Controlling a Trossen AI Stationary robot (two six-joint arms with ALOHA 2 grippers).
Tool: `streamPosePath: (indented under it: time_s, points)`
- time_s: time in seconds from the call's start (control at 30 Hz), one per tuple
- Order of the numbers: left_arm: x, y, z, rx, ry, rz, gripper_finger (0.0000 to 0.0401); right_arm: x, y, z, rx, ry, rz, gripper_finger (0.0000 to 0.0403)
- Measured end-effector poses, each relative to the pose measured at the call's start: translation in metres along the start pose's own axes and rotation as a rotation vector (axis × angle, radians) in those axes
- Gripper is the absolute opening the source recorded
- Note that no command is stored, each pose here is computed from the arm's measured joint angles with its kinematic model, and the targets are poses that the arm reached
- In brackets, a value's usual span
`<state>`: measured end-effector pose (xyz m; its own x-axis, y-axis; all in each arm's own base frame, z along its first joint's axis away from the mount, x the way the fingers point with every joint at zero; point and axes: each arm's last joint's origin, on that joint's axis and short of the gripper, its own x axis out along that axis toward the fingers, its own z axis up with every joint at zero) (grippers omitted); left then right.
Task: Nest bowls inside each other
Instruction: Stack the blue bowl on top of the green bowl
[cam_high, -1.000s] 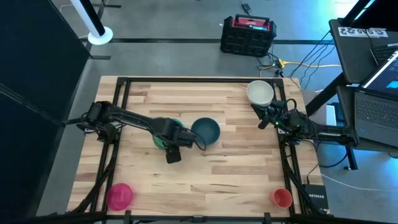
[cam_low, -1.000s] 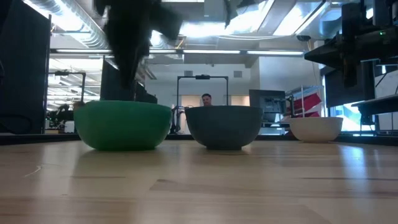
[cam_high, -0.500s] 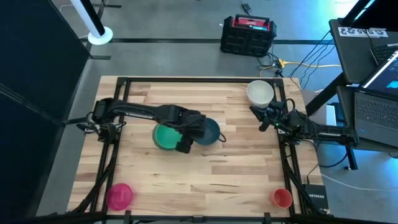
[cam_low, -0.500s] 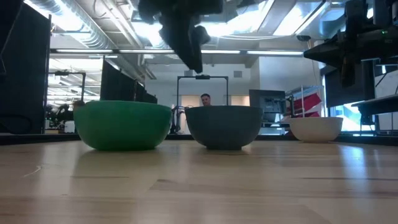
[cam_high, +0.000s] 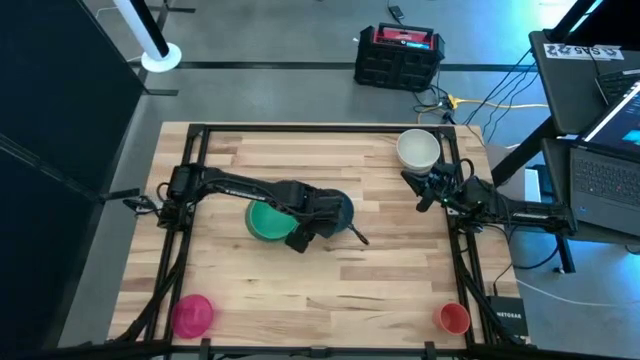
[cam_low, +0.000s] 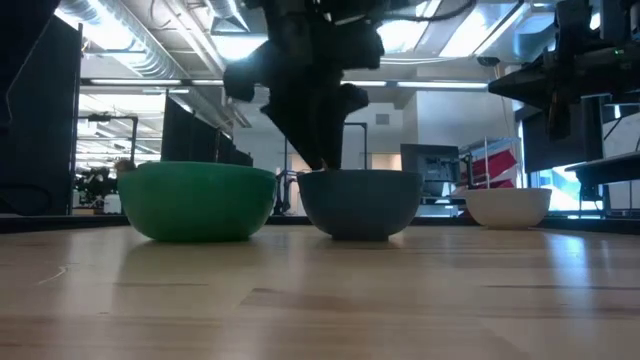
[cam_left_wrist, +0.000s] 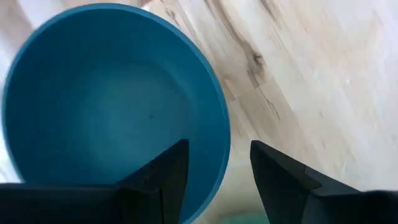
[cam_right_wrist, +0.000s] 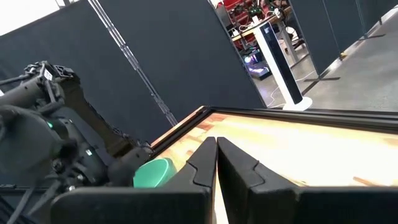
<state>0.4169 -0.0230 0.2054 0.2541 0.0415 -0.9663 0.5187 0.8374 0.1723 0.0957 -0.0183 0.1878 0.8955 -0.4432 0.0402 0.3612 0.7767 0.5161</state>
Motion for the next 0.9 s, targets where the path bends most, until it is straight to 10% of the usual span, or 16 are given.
streamPosePath:
  time_s: [0.23,0.67,0.9]
  points:
    - [0.022,0.001,0.001,0.006,0.046,0.002,0.0136,0.0,-0.001,-0.001,-0.005,0.011,-0.006,0.0]
    - [-0.022,0.011,0.01,-0.094,0.123,0.082,0.0001,0.0,-0.003,-0.005,-0.022,0.046,-0.027,0.0]
    - [-0.08,0.007,-0.006,-0.345,0.236,0.078,0.0,0.0,-0.003,-0.004,-0.02,0.043,-0.025,0.0]
